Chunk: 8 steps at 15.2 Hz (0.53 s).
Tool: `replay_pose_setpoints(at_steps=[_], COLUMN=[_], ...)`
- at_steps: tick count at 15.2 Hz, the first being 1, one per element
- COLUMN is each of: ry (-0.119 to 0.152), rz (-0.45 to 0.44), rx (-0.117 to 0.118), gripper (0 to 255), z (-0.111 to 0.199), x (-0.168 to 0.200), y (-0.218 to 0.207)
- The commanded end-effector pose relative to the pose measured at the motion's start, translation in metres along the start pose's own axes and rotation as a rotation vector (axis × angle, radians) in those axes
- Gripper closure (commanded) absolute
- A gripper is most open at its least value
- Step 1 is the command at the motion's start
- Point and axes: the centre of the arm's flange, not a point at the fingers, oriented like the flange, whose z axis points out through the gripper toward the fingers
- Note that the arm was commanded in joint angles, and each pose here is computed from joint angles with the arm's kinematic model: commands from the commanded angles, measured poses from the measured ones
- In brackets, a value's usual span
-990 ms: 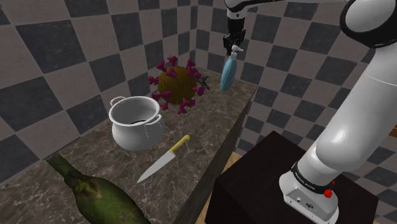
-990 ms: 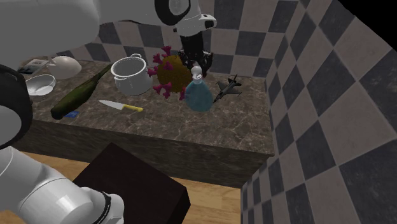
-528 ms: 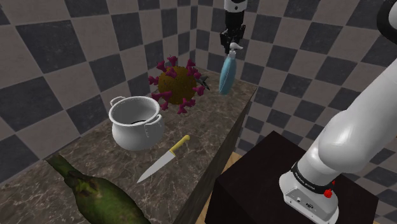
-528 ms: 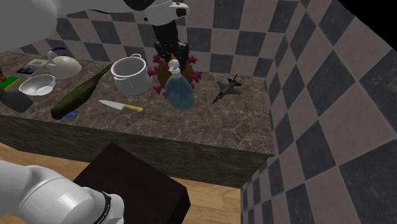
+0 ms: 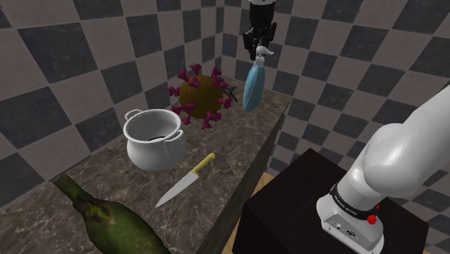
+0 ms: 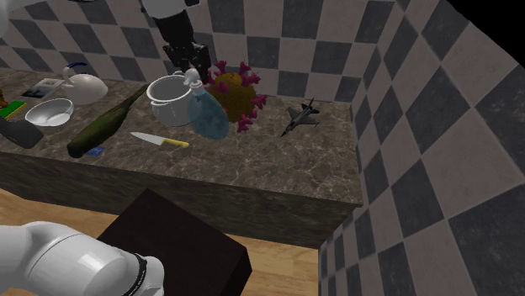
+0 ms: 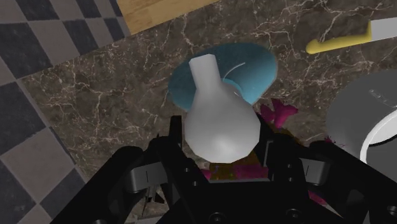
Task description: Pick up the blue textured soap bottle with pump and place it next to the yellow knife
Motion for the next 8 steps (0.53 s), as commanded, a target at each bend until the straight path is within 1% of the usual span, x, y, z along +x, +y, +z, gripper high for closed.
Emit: replay_pose_setpoints(at_steps=[1, 8], ry=[0.000, 0.000], rz=[0.001, 0.001], rx=[0.000, 0.000], gripper=[255, 255], z=[-0.013, -0.058], x=[-0.011, -0.052], y=[-0.021, -0.091])
